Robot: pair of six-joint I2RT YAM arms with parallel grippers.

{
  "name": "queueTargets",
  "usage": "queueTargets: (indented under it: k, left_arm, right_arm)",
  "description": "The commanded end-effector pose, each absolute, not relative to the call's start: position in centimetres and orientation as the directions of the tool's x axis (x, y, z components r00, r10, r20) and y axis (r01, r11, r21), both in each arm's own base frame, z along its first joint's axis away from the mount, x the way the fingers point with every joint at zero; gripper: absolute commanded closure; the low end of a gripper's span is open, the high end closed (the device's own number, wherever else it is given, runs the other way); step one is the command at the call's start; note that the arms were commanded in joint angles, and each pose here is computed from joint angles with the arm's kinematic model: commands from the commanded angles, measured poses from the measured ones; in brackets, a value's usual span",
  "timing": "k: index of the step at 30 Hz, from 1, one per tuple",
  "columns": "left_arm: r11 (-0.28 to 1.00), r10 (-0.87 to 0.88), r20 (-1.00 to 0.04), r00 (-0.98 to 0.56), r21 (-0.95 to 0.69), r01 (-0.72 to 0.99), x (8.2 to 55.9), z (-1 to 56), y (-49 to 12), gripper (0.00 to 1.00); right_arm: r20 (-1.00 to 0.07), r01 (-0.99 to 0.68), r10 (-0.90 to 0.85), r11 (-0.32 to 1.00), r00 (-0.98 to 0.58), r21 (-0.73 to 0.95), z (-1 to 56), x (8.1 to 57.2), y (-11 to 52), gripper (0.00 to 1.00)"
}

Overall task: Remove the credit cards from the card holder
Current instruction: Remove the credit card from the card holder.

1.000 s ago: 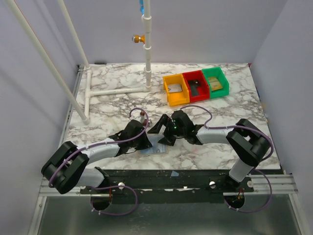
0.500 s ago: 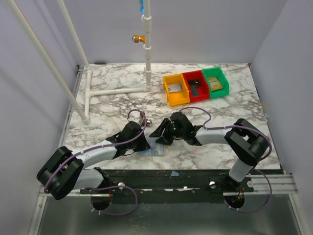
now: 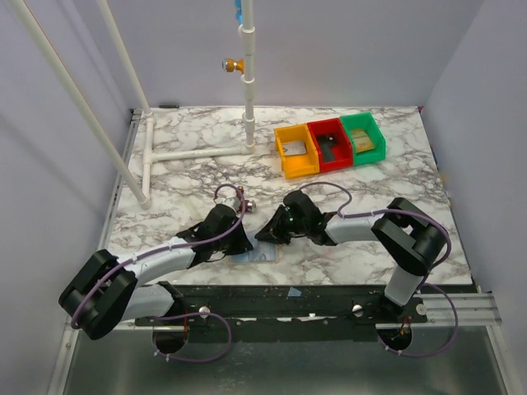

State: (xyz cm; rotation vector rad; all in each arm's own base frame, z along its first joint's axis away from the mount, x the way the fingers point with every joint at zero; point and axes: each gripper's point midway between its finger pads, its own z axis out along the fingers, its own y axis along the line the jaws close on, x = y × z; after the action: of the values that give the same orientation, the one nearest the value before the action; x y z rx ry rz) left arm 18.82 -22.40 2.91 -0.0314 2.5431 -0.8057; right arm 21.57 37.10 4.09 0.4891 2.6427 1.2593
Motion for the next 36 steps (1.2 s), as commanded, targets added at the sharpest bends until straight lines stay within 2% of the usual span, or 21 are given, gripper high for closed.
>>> queueTargets:
  k: [1, 5, 16, 24, 27, 33, 36]
  left_arm:
    - [0.843, -0.158, -0.447, -0.880, -0.525, 0.116, 18.7, 3.4, -21.5, 0.81]
    - [0.854, -0.162, -0.477, -0.864, -0.506, 0.119, 18.6, 4.3, -20.6, 0.75]
    - [0.857, -0.193, -0.520, -0.832, -0.502, 0.115, 17.5, 6.6, -18.6, 0.74]
    - [0.855, -0.213, -0.530, -0.821, -0.508, 0.106, 16.7, 7.2, -17.7, 0.74]
    - [0.851, -0.219, -0.531, -0.818, -0.515, 0.106, 16.6, 7.4, -17.6, 0.75]
    - [0.851, -0.221, -0.530, -0.819, -0.515, 0.104, 16.4, 7.3, -17.5, 0.74]
    - [0.850, -0.221, -0.531, -0.818, -0.516, 0.105, 16.5, 7.4, -17.5, 0.74]
  right_arm:
    - [-0.045, 0.191, 0.355, 0.600, -0.934, 0.777, 4.4, 22.1, 37.8, 0.89]
    - [-0.059, 0.170, 0.342, 0.602, -0.938, 0.780, 4.8, 22.3, 38.2, 0.99]
    - [-0.121, 0.062, 0.241, 0.635, -0.963, 0.770, 5.5, 21.6, 41.0, 0.99]
    - [-0.118, 0.035, 0.185, 0.663, -0.976, 0.748, 4.0, 20.7, 42.7, 0.99]
    - [-0.119, 0.033, 0.177, 0.675, -0.977, 0.737, 3.2, 20.6, 42.9, 0.87]
    - [-0.132, 0.021, 0.173, 0.678, -0.976, 0.734, 3.1, 20.7, 43.1, 0.52]
    - [-0.139, 0.018, 0.179, 0.673, -0.974, 0.740, 3.5, 20.8, 43.0, 0.40]
